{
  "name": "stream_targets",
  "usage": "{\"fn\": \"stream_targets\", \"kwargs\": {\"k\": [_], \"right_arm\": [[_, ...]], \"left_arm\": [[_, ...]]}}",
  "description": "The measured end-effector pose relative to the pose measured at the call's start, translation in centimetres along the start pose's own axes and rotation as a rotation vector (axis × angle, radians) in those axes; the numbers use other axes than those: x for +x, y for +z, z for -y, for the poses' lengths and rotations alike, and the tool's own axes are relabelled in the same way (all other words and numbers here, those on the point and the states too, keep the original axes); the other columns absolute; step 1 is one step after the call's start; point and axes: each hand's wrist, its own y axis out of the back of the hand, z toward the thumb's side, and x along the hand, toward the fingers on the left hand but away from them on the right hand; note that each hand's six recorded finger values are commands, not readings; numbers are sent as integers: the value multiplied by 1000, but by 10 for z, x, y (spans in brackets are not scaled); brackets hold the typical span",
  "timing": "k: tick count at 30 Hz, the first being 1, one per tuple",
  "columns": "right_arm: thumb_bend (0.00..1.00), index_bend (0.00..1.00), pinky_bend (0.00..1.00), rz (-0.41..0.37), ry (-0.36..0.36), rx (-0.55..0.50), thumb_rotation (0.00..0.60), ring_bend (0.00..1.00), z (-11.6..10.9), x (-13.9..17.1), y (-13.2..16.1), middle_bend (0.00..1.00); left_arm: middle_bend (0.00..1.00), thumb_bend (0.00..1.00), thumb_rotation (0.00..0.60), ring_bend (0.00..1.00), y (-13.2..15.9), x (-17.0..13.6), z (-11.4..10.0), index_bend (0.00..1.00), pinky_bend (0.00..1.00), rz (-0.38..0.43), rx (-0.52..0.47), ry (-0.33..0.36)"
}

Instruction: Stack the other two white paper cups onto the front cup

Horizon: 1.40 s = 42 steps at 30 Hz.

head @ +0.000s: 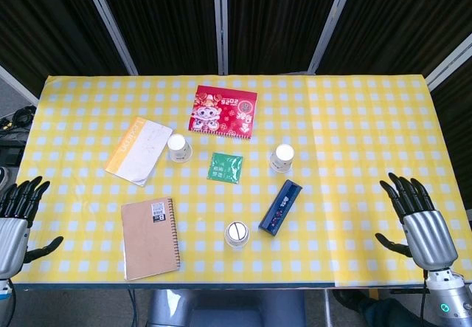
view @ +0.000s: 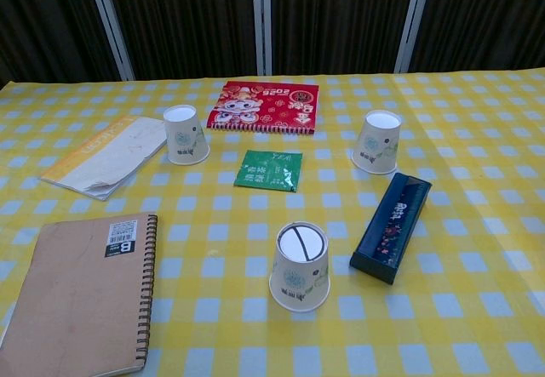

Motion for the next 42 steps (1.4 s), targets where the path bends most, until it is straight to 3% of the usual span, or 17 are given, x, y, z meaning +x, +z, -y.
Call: {"fn": "stream_targets", "kwargs": {"k": [9,15,25,31,37,42], "right_arm": [[0,0,0,33,19,18,600,0,9,-6,-8,0],[0,0,15,73,47,12,600,0,17,-30,-16,0],[0,48,224,-10,241,-47,600,8,47,-136,9,124],[5,72,286,-15,286,-111,600,76,63,-205,36,171],[15,82,299,-25,328,-163,600,94,85,-238,71,186],[15,113,299,-48,377,-154,600,100,102,-247,92,207]], "left_arm": [[0,0,600,0,-3,3,3,0,0,-9,2,-17],[0,0,600,0,-3,11,6,0,0,-17,4,-28],[0,0,600,0,-9,30,21,0,0,-52,6,-77],[0,0,600,0,-11,34,23,0,0,-64,1,-89],[0,0,600,0,-13,37,26,0,0,-72,5,-111],[0,0,600,0,-14,37,27,0,0,-78,0,-120]]}}
